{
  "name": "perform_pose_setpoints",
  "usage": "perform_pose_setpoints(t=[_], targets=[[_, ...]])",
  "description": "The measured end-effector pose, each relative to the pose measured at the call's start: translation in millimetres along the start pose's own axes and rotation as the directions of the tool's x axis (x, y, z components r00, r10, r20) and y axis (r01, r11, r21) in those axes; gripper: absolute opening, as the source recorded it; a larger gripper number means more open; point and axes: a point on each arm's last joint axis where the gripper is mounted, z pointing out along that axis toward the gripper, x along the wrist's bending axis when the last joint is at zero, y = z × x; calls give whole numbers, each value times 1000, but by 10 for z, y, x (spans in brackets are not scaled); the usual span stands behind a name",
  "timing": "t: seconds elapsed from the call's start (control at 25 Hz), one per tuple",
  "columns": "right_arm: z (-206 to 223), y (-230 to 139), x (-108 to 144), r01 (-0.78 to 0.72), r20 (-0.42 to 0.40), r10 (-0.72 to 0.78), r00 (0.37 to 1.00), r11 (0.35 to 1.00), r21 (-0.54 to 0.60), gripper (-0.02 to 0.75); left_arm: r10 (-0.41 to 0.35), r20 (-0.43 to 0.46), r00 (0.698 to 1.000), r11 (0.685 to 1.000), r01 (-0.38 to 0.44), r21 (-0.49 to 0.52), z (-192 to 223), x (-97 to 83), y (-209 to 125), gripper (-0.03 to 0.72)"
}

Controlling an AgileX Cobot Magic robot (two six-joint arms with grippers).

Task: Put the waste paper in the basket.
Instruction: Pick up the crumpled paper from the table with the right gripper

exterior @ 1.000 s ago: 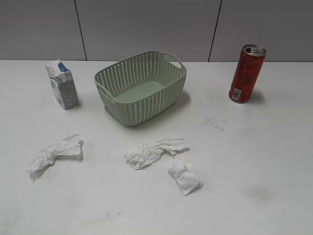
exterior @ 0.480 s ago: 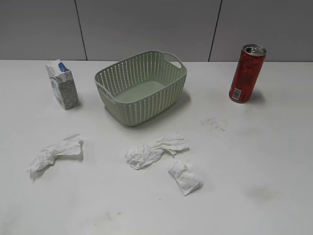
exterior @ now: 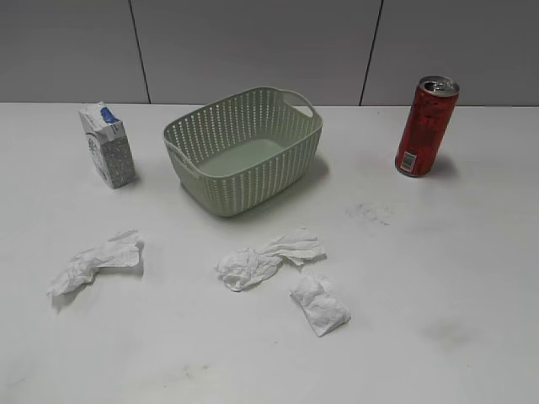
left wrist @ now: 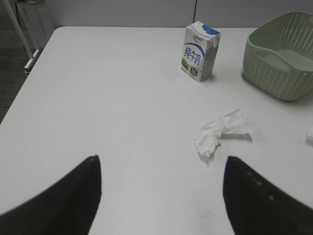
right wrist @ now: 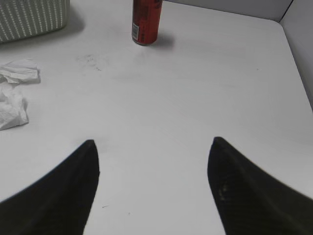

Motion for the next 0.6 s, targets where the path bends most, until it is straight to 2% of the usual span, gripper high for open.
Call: perform_pose_setpoints(t=[0.32, 0.44, 0.6], targets=[[137, 195, -44, 8, 14, -8, 1000, 1000, 18, 524, 0, 0, 1000, 1000, 0, 0, 0, 0, 0, 588], [343, 293, -72, -2, 10, 1, 1000, 996, 90, 524, 0, 0, 1000, 1000, 0, 0, 0, 0, 0, 588], [776, 355, -102, -38, -11, 43, 999, 963, 268, 524, 0, 0, 1000, 1000, 0, 0, 0, 0, 0, 588]])
